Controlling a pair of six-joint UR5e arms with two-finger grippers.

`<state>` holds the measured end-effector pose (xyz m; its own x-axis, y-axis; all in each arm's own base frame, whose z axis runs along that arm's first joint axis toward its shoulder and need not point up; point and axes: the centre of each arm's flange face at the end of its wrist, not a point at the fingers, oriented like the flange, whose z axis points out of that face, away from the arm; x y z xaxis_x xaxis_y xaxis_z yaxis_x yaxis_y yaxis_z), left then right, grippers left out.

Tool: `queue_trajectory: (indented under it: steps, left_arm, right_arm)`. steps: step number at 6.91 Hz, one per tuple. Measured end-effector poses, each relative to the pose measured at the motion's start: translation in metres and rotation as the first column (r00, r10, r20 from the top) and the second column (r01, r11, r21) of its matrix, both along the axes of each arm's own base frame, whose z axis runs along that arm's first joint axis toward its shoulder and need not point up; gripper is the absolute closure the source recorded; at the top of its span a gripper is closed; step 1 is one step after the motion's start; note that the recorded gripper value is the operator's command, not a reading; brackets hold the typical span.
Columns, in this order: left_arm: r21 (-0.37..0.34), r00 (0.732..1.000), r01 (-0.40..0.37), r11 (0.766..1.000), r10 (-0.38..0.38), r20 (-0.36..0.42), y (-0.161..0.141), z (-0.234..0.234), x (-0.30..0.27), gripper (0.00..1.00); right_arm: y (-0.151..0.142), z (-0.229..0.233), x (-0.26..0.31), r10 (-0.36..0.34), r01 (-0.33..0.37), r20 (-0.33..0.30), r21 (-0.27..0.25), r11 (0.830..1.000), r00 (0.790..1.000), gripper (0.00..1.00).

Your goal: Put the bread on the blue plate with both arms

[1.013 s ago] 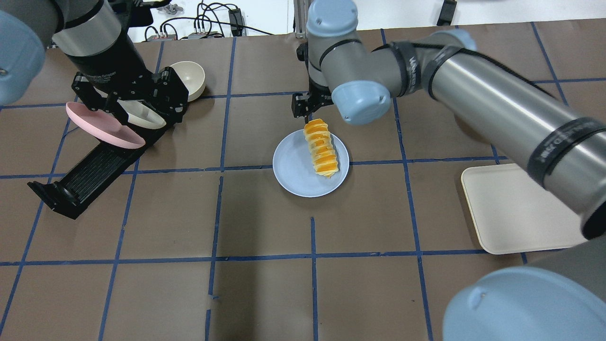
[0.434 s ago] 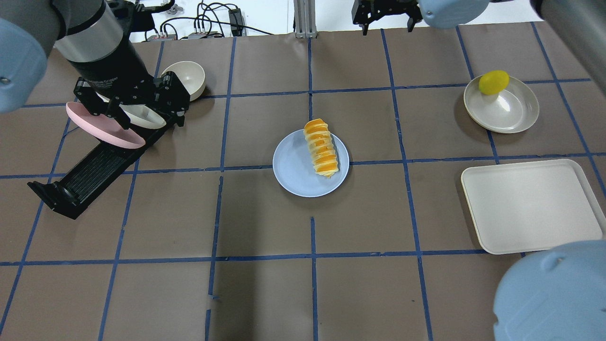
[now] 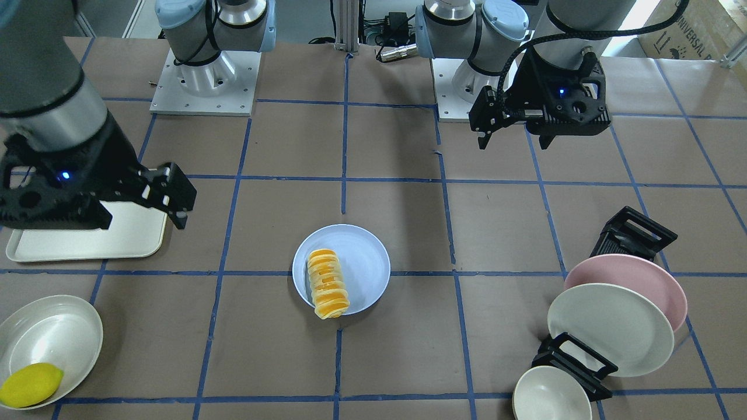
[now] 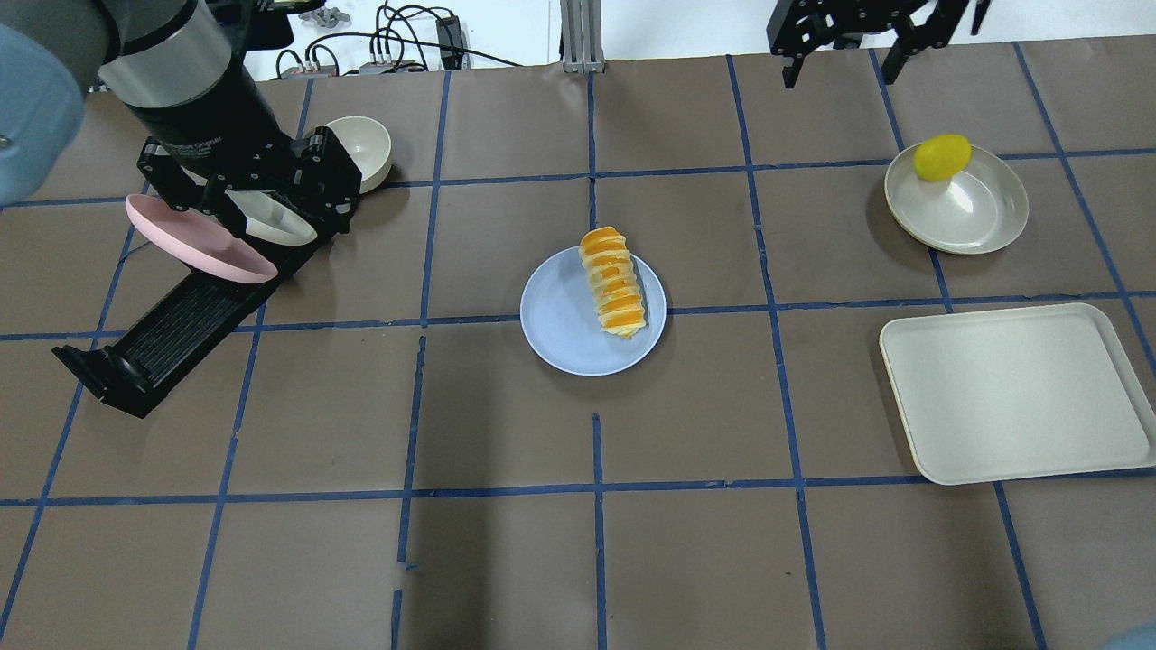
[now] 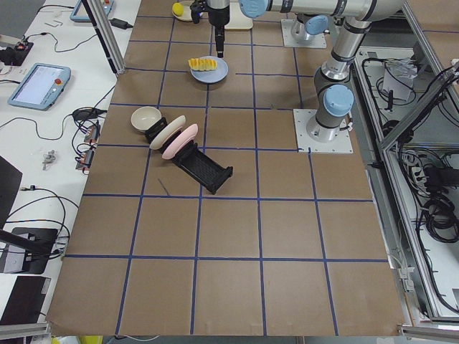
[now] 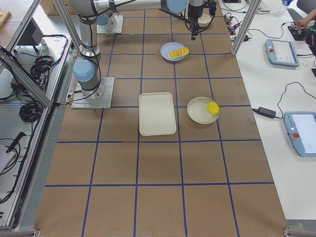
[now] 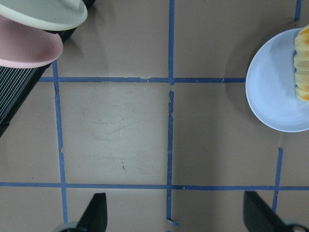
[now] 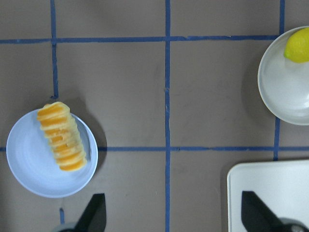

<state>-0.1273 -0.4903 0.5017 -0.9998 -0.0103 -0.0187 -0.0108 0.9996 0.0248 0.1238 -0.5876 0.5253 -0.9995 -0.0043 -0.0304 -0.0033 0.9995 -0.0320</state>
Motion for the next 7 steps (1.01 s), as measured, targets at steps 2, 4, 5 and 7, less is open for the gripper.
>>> queue_trajectory:
  steps: [2, 4, 5, 7]
  left_arm:
    - [0.001, 1.0, 0.003, 1.0, -0.003, 0.001, 0.004, 0.0, -0.001, 0.0]
    - [0.004, 1.0, 0.005, 1.0, -0.005, 0.002, 0.008, -0.001, -0.001, 0.0]
    - [0.006, 1.0, 0.005, 1.0, -0.005, 0.001, 0.008, -0.002, -0.001, 0.0]
    - [0.008, 1.0, 0.004, 1.0, -0.004, 0.0, 0.009, -0.003, -0.001, 0.0]
  right_arm:
    - [0.043, 0.022, -0.002, -0.004, 0.004, 0.009, 0.028, 1.0, 1.0, 0.01]
    - [0.055, 0.019, -0.004, -0.007, 0.008, -0.017, 0.042, 0.999, 1.0, 0.01]
    - [0.055, 0.016, -0.007, -0.009, 0.011, -0.04, 0.052, 0.999, 0.999, 0.01]
    - [0.056, 0.008, -0.009, -0.025, 0.028, -0.054, 0.067, 0.997, 0.998, 0.01]
